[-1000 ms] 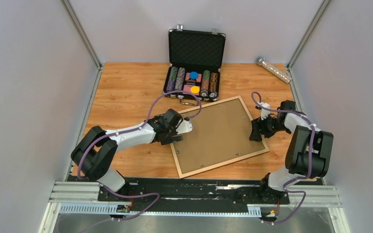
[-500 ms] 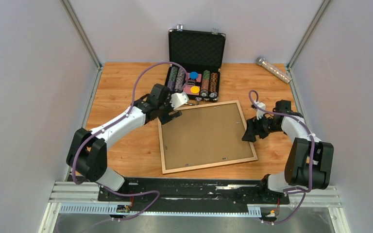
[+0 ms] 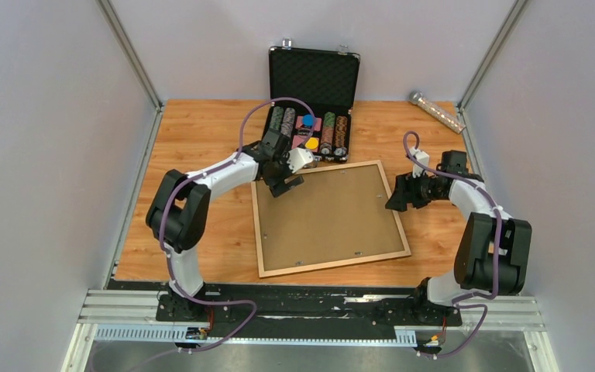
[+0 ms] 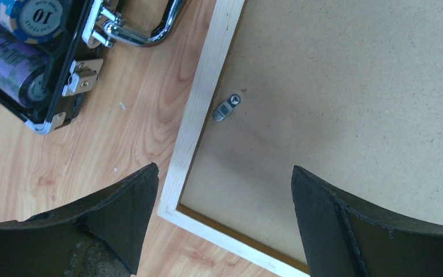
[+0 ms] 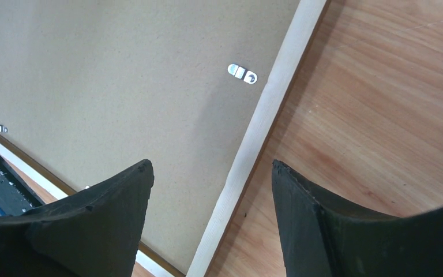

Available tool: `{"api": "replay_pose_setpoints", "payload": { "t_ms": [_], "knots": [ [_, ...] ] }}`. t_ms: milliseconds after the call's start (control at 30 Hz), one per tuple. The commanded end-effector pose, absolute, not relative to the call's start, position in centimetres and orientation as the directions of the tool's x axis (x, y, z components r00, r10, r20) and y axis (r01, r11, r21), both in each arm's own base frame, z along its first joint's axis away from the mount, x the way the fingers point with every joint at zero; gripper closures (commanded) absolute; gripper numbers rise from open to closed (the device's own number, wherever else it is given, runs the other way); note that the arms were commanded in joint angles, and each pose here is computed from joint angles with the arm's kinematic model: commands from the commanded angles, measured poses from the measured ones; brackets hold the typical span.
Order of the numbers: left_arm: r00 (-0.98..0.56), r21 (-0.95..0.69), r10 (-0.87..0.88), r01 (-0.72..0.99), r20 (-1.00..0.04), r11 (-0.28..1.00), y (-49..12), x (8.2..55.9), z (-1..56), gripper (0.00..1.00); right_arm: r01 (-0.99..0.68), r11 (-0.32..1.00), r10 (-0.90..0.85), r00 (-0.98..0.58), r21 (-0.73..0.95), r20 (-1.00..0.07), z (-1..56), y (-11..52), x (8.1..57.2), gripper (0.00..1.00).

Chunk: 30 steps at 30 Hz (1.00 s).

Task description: Put the photo into the frame

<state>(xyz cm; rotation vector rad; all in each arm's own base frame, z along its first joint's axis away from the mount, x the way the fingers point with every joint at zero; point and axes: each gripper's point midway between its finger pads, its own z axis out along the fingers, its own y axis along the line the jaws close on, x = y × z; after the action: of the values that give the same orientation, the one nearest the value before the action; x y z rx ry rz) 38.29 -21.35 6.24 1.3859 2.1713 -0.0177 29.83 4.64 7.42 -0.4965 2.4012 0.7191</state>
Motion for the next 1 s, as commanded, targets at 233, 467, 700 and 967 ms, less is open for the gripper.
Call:
{"api": "replay_pose_setpoints", "payload": {
  "t_ms": [233, 467, 700, 967],
  "knots": [
    [-0.305, 0.247, 0.804, 0.843, -0.511, 0.477, -22.7, 41.1, 6.7, 0.24, -0.468, 0.814, -0.148, -0.739, 0.343, -0.657, 8.5, 3.8, 33.1, 0.28],
    [-0.301, 0.242, 0.81, 0.851, -0.504, 0.466, -23.2, 42.0, 5.7, 0.34, -0.459, 0.816, -0.146, -0.752, 0.351, -0.643, 8.0, 3.7, 33.4, 0.28],
    [-0.297, 0.237, 0.813, 0.856, -0.501, 0.459, -23.6, 42.6, 5.2, 0.39, -0.454, 0.816, -0.145, -0.759, 0.358, -0.634, 7.5, 3.7, 33.3, 0.28],
    [-0.298, 0.233, 0.821, 0.861, -0.488, 0.452, -23.6, 42.8, 4.5, 0.47, -0.452, 0.815, -0.142, -0.763, 0.363, -0.63, 7.2, 3.7, 33.1, 0.28]
  ]
}}
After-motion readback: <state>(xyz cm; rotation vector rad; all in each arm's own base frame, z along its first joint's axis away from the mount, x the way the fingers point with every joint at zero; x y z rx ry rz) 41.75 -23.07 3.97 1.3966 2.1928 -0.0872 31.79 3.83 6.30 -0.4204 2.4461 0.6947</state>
